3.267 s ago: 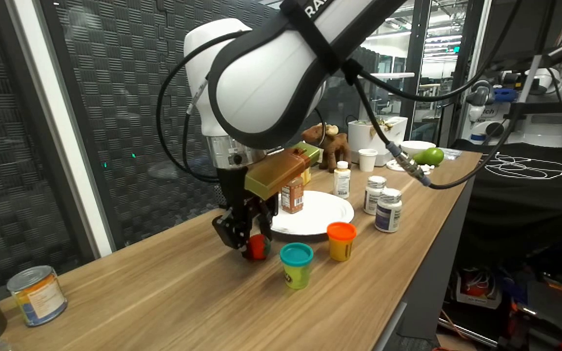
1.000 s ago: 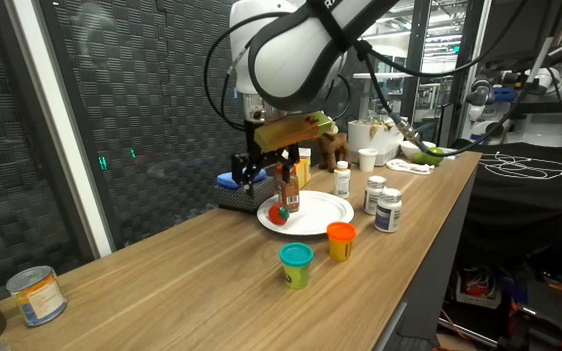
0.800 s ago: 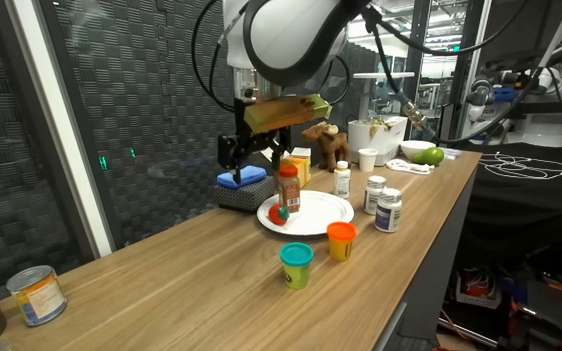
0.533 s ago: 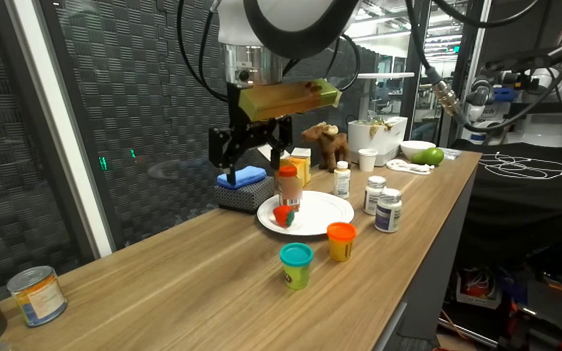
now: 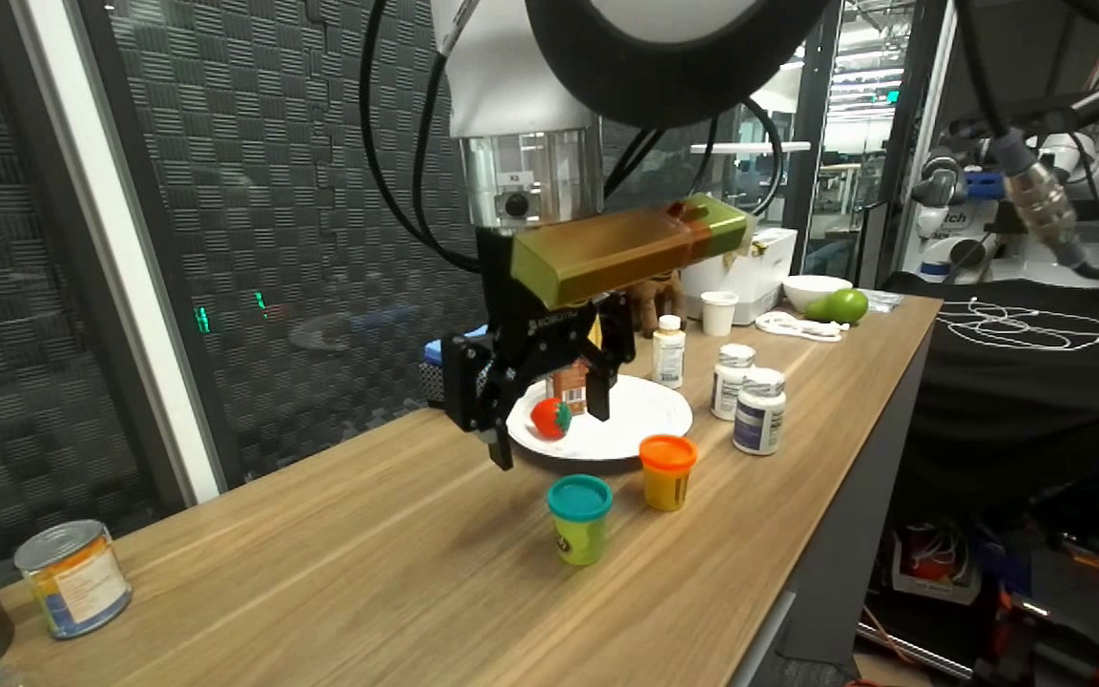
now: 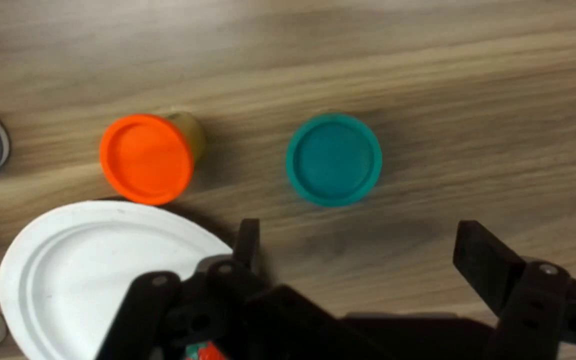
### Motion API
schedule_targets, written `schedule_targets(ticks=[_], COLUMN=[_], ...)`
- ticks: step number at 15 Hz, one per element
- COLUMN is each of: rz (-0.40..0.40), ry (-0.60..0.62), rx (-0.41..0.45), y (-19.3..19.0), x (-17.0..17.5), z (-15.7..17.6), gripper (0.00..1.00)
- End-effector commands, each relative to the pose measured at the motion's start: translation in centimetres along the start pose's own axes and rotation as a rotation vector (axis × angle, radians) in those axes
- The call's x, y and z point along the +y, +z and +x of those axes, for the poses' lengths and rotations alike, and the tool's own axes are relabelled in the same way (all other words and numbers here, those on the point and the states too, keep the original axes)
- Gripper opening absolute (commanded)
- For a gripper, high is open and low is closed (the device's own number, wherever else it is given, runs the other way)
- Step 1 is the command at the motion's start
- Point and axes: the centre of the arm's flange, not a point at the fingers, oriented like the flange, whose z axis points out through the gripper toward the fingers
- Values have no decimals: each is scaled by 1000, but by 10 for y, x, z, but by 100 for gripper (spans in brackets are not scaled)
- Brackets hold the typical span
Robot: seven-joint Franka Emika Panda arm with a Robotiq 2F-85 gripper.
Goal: Place the containers and orange toy on the white plate
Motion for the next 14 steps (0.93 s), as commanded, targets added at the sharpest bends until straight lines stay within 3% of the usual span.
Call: schedule_targets(ticks=[1, 14], rz=[47, 127], ry=[0, -47], rx=[-37, -144], y=[8, 42], x=[12, 24], z=[-13, -3], gripper=[100, 100])
